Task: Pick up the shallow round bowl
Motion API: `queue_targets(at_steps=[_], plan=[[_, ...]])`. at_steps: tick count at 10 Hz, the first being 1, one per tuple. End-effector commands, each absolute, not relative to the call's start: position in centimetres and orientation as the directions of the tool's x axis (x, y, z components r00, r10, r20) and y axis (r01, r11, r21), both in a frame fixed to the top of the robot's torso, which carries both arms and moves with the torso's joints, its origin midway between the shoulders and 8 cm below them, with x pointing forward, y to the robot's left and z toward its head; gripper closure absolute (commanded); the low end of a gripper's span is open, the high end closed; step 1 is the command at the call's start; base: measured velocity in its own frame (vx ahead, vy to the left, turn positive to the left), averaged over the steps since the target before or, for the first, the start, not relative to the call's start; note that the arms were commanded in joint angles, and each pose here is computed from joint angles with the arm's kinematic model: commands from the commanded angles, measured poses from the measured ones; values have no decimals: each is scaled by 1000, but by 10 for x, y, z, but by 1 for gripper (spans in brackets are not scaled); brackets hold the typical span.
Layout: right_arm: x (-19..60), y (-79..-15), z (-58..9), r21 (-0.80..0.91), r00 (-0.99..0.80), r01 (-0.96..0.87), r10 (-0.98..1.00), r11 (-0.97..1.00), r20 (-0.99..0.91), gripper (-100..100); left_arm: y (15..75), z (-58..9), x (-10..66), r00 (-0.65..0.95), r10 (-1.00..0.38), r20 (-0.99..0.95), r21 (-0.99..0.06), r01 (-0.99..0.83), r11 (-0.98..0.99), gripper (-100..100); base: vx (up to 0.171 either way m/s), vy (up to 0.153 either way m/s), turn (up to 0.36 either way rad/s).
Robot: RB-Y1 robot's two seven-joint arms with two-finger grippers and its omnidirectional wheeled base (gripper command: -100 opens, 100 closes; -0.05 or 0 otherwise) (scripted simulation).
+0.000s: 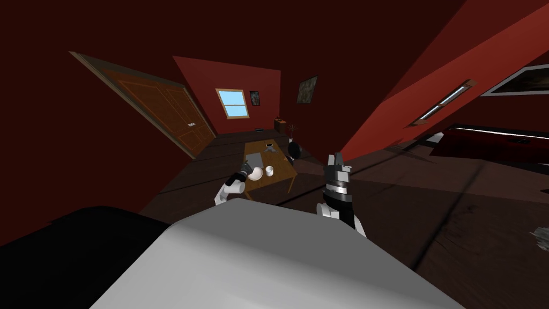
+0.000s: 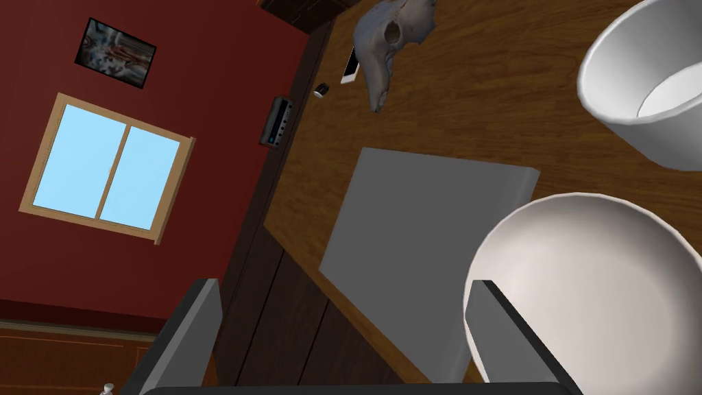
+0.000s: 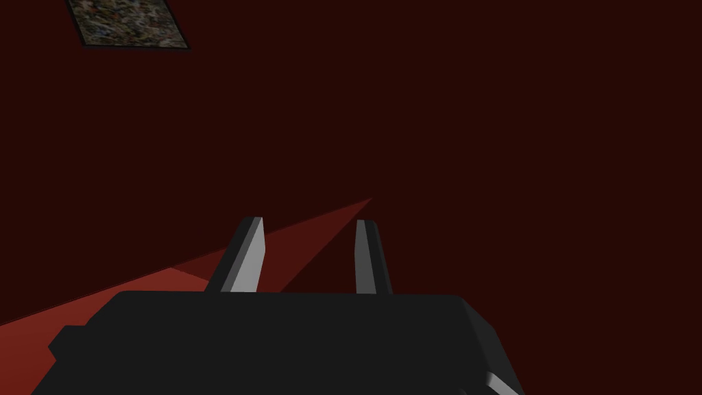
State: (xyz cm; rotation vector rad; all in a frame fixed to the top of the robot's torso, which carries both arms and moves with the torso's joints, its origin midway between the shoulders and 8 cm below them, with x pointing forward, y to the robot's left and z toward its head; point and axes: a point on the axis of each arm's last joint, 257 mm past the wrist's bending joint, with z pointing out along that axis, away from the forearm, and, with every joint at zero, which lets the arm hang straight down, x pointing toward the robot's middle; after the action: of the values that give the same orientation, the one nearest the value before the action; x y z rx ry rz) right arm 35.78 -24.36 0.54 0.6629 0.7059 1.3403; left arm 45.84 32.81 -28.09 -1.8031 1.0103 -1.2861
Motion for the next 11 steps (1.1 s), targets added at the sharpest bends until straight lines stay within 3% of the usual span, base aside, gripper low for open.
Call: queue_targets(at_steps=[1, 6, 11], plan=[[358, -244, 5, 774, 91, -623, 993, 115, -74, 0, 327, -304, 460, 236, -865, 443, -832, -252, -495, -100, 26, -25, 15], [358, -244, 5, 774, 91, -623, 993, 115, -74, 0, 322, -339, 457, 288, -838, 463, -768, -341, -542, -100, 19, -15, 6], [358, -244, 5, 774, 91, -623, 993, 115, -74, 0, 313, -391, 449, 380, -788, 484, -641, -459, -615, -100, 23, -19, 8]])
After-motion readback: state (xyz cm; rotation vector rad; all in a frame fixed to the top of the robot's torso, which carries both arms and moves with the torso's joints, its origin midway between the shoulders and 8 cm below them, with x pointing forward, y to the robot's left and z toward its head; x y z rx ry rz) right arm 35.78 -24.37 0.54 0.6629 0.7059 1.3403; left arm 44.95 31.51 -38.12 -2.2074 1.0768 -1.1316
